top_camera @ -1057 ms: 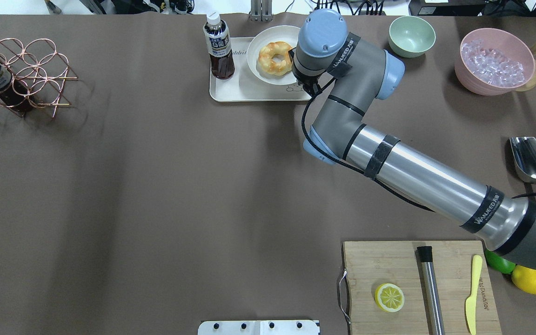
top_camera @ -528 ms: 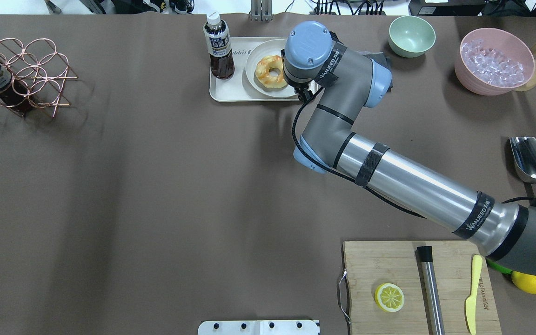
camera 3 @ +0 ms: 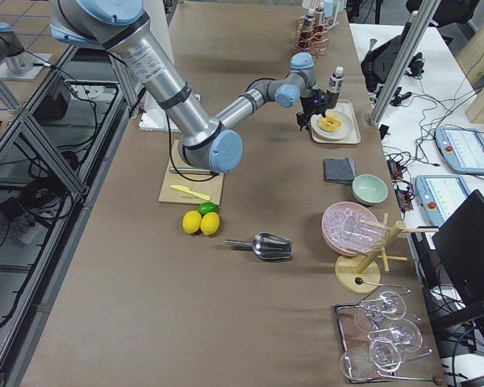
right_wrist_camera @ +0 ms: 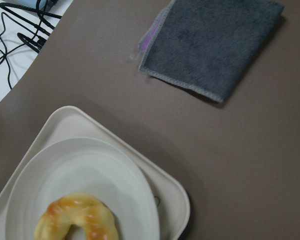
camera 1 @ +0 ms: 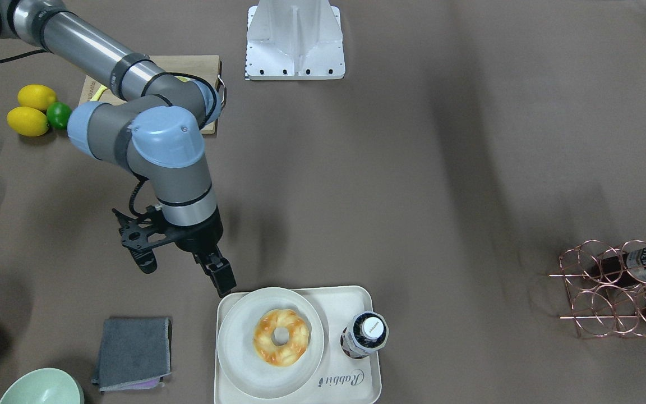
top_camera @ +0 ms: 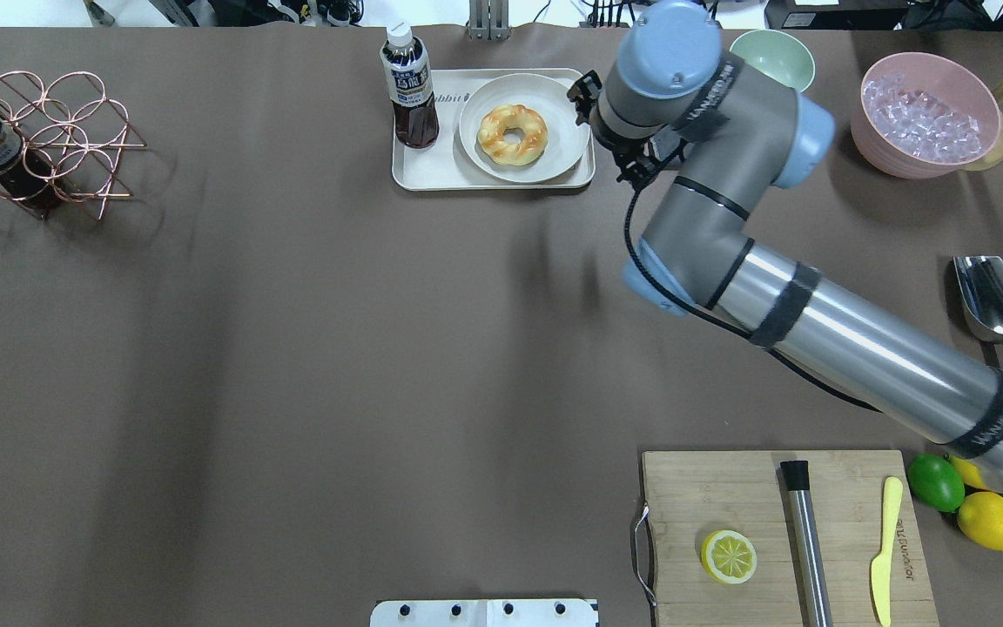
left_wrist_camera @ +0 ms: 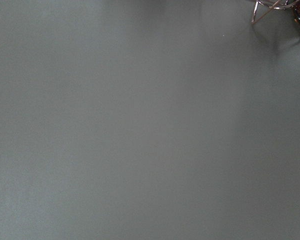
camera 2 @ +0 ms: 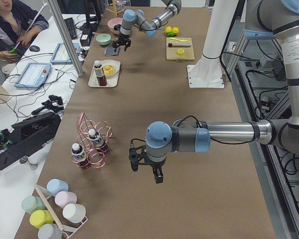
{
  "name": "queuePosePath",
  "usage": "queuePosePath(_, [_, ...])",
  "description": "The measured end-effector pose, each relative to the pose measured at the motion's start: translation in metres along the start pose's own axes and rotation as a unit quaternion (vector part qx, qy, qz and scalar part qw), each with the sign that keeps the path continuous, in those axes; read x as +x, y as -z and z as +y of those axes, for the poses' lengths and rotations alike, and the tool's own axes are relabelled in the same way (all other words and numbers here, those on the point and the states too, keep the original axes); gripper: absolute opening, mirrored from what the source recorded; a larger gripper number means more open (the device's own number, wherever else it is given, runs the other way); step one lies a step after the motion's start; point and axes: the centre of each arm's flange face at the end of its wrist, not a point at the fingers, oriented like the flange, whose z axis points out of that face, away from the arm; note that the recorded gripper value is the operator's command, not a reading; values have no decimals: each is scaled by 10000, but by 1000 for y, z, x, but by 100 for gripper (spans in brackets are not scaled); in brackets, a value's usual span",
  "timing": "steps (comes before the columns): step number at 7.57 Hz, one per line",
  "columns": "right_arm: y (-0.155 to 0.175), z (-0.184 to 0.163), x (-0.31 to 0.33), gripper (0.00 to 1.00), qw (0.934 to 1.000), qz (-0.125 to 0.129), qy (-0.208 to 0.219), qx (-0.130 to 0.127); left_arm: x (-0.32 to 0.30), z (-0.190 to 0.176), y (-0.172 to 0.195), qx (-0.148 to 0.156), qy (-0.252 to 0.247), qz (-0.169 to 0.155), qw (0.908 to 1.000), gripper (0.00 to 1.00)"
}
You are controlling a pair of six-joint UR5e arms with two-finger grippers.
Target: Place donut on tray
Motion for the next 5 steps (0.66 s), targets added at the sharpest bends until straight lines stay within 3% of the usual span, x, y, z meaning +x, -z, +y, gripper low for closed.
queuePosePath(3, [49,-122,116,100,9933,185,1043,-460,-3,3,-2,-26,27,0,10000,99])
queuePosePath(5, [83,-216,224,100,9814,434,1823,-424,-5,6,-4,-46,48,0,10000,99])
